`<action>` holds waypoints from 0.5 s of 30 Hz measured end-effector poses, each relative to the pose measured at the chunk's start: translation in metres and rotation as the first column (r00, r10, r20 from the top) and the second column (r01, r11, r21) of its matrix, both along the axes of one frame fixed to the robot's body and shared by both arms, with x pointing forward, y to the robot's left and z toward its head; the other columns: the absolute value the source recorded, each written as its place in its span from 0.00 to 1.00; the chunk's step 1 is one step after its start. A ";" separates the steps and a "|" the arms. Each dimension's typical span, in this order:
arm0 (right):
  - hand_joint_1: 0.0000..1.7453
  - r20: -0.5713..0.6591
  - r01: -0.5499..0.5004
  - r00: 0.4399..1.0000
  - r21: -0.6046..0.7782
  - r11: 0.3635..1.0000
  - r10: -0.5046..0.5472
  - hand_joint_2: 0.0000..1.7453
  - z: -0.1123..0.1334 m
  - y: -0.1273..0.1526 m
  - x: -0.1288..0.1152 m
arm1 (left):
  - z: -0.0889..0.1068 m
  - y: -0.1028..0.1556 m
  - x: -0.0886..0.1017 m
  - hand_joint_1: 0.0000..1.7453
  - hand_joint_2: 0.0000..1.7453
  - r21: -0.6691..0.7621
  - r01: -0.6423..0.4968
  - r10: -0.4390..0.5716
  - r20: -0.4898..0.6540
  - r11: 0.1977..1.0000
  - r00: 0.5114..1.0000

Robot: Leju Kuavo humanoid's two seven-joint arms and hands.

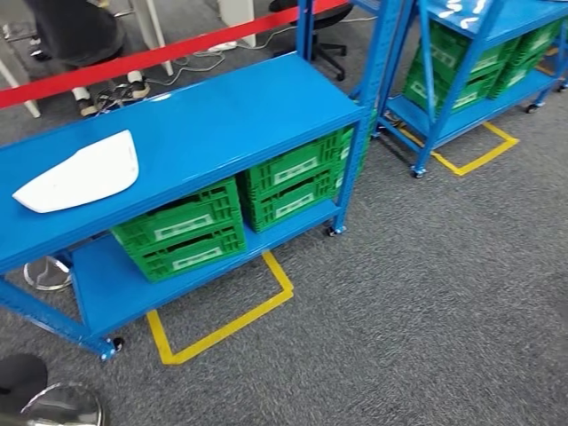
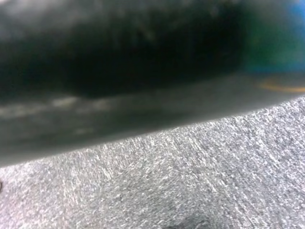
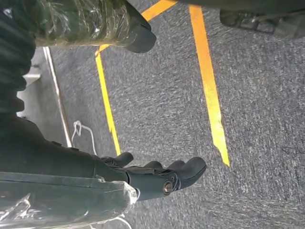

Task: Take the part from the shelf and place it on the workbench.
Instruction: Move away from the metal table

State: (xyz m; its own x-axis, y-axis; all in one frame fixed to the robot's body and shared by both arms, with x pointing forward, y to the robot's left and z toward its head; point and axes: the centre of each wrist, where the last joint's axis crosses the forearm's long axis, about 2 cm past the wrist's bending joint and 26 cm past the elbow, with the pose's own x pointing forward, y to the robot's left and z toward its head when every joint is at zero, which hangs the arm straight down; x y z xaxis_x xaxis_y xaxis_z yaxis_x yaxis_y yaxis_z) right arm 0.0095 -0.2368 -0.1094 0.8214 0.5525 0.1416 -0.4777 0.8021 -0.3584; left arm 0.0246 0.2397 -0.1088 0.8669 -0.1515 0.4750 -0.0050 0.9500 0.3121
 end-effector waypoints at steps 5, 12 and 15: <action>0.00 -0.005 -0.003 1.000 -0.002 1.000 0.003 1.00 0.000 -0.001 -0.001 | 0.000 0.000 -0.001 0.00 0.00 -0.003 0.001 -0.001 -0.001 1.000 1.000; 0.00 -0.009 -0.007 1.000 0.004 1.000 0.007 1.00 0.000 -0.001 -0.001 | 0.000 0.001 0.000 0.00 0.00 -0.001 0.001 -0.001 -0.001 1.000 1.000; 0.00 -0.014 -0.012 1.000 0.008 1.000 0.012 1.00 0.000 -0.002 -0.002 | 0.000 0.002 0.003 0.00 0.00 -0.001 0.001 -0.001 0.005 1.000 1.000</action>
